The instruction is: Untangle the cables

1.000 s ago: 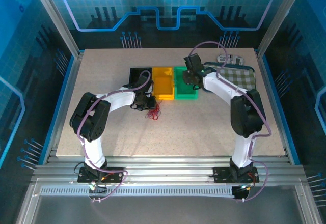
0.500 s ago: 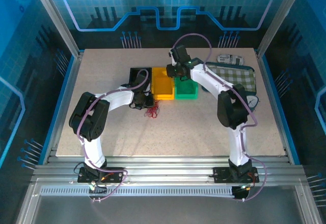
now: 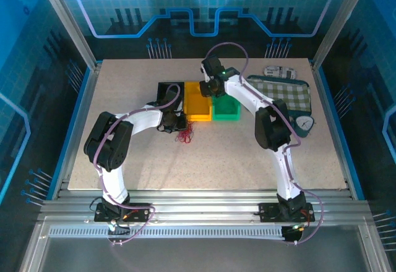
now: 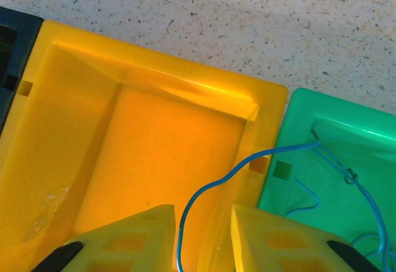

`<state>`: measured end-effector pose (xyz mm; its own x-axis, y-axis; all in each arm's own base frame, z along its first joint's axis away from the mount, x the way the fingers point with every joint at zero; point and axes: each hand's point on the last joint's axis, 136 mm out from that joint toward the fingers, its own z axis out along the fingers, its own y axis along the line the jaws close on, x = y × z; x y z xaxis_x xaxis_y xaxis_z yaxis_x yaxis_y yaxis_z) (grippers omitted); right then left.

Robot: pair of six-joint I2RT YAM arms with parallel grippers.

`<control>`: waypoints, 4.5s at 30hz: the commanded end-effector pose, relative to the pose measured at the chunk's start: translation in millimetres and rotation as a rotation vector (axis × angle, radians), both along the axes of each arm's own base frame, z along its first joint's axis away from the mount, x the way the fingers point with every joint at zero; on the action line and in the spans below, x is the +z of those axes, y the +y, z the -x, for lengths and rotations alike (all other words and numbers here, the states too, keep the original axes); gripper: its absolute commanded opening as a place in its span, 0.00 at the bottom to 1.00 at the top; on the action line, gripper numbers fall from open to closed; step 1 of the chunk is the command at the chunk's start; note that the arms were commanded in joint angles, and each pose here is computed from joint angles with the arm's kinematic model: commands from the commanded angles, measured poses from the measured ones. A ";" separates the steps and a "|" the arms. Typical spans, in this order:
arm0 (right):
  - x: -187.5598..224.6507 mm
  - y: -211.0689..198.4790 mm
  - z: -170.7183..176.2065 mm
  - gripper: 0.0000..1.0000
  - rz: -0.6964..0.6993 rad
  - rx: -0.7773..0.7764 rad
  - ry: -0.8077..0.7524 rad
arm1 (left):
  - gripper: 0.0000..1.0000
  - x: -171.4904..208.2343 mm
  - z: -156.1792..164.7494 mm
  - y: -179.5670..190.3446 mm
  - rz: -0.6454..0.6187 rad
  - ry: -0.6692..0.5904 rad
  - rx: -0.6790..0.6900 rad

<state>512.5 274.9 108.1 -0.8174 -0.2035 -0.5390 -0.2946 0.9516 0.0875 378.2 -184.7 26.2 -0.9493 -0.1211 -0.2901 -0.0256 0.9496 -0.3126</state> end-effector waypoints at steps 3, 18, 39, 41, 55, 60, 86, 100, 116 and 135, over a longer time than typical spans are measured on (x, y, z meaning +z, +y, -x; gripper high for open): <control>-21.1 15.1 10.5 0.28 0.045 0.065 0.042 | 0.00 -4.3 -2.5 7.2 -0.022 0.005 -0.003; -30.6 18.5 15.9 0.24 0.089 0.083 0.048 | 0.00 -5.7 -3.7 6.5 -0.019 0.012 -0.010; -28.2 15.5 18.1 0.01 0.199 0.091 -0.010 | 0.00 -5.5 -4.7 6.8 -0.017 0.009 -0.008; -24.7 17.4 17.6 0.01 0.180 0.090 -0.026 | 0.00 -6.2 -4.1 7.1 -0.019 0.012 -0.009; 25.8 -42.5 22.9 0.01 -0.045 -0.083 -0.084 | 0.00 -9.2 -7.5 1.7 -0.007 0.026 -0.025; 15.4 -64.5 22.7 0.01 -0.096 -0.137 -0.054 | 0.00 -9.5 -7.9 1.5 -0.008 0.029 -0.027; -4.2 -66.9 17.4 0.25 -0.018 -0.137 -0.024 | 0.00 4.1 -9.1 -2.8 0.031 -0.007 -0.024; 34.3 -91.3 31.6 0.44 -0.006 -0.204 -0.162 | 0.00 11.4 -13.8 -7.3 0.061 -0.030 -0.017; 15.4 47.3 159.8 0.41 -0.219 0.429 -0.084 | 0.33 33.8 -2.2 -14.4 0.297 -0.031 -0.037; -39.7 63.3 150.2 0.39 -0.196 0.457 0.075 | 0.40 46.1 16.5 21.8 0.302 -0.108 0.094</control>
